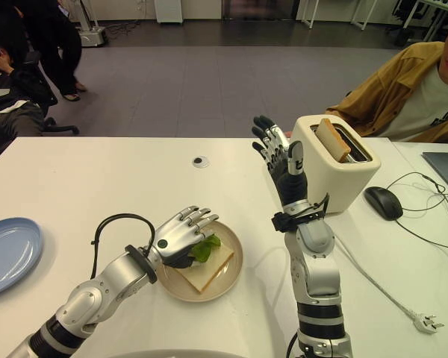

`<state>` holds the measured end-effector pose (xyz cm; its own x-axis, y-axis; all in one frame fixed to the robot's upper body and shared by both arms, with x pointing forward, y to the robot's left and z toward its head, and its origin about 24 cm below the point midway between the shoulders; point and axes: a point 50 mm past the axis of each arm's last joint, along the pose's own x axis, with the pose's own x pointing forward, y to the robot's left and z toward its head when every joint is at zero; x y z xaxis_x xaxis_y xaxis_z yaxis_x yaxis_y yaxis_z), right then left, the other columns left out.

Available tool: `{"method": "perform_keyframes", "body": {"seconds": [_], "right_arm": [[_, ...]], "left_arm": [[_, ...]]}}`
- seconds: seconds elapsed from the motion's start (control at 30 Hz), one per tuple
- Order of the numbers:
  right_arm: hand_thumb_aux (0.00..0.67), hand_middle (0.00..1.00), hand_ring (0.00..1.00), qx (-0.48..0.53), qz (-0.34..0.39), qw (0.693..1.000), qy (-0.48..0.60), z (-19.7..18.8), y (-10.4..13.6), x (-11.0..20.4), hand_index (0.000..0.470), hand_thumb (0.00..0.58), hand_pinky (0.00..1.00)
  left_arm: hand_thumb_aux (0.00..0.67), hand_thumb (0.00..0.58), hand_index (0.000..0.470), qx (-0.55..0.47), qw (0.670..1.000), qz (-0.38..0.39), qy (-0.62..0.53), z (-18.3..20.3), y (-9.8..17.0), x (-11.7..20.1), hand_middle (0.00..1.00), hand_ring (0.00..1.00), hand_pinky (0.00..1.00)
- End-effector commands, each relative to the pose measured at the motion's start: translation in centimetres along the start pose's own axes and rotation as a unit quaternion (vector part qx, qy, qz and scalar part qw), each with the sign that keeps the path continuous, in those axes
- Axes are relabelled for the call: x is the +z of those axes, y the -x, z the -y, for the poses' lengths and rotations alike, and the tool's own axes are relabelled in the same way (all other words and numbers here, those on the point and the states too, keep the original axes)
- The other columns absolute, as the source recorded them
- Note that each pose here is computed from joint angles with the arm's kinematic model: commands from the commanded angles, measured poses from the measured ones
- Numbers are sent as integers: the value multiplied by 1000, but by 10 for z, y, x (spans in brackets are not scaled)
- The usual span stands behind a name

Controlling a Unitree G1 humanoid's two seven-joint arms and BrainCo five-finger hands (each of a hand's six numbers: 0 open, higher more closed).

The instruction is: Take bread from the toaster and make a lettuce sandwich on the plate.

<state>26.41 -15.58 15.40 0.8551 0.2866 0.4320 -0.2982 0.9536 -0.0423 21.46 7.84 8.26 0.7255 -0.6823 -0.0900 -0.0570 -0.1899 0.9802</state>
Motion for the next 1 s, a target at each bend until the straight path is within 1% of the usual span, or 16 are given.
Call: {"method": "perform_keyframes", "body": {"seconds": [0.03, 0.2, 0.4, 0.6, 0.7, 0.77, 0.8, 0.83, 0.87, 0.93, 1.0], "right_arm": [[0, 0, 0, 1, -4, 1000, 9, 1, 0, -2, 0, 0, 0], [0, 0, 0, 0, -3, 1000, 16, 3, 1, -3, 0, 0, 0], [0, 0, 0, -5, 2, 1000, 31, 7, -1, 0, 0, 0, 0], [0, 0, 0, -28, 16, 997, 73, 24, -3, 11, 0, 0, 0], [0, 0, 0, -45, 25, 993, 103, 39, -5, 21, 0, 0, 0], [0, 0, 0, -68, 36, 987, 141, 55, -6, 31, 0, 0, 0], [0, 0, 0, -84, 38, 977, 194, 65, -5, 37, 0, 0, 0], [0, 0, 0, -100, 34, 958, 266, 77, -5, 41, 0, 0, 0], [0, 0, 0, -113, 21, 944, 310, 88, -5, 41, 0, 0, 0], [0, 0, 0, -132, -12, 914, 384, 108, -5, 37, 0, 0, 0], [0, 0, 0, -139, -49, 879, 454, 127, -3, 29, 0, 0, 0]], "left_arm": [[0, 0, 0, -7, 1000, 3, 13, 4, 2, 2, 0, 0, 0], [0, 0, 0, 21, 999, -5, 47, -12, 2, -2, 0, 0, 0], [0, 0, 0, 46, 991, -38, 119, -30, 7, -22, 0, 0, 0], [0, 0, 0, 67, 965, -86, 238, -40, 19, -51, 0, 0, 0], [0, 0, 0, 73, 952, -106, 277, -40, 26, -62, 0, 0, 0], [0, 0, 0, 85, 939, -120, 312, -40, 30, -70, 0, 0, 0], [0, 0, 0, 102, 925, -129, 344, -41, 32, -75, 0, 0, 0], [0, 0, 0, 125, 902, -140, 389, -41, 35, -82, 0, 0, 0], [0, 0, 0, 153, 876, -147, 433, -40, 38, -87, 0, 0, 0], [0, 0, 0, 210, 807, -149, 531, -35, 44, -94, 0, 0, 0], [0, 0, 0, 259, 745, -146, 597, -29, 50, -97, 0, 0, 0]]}}
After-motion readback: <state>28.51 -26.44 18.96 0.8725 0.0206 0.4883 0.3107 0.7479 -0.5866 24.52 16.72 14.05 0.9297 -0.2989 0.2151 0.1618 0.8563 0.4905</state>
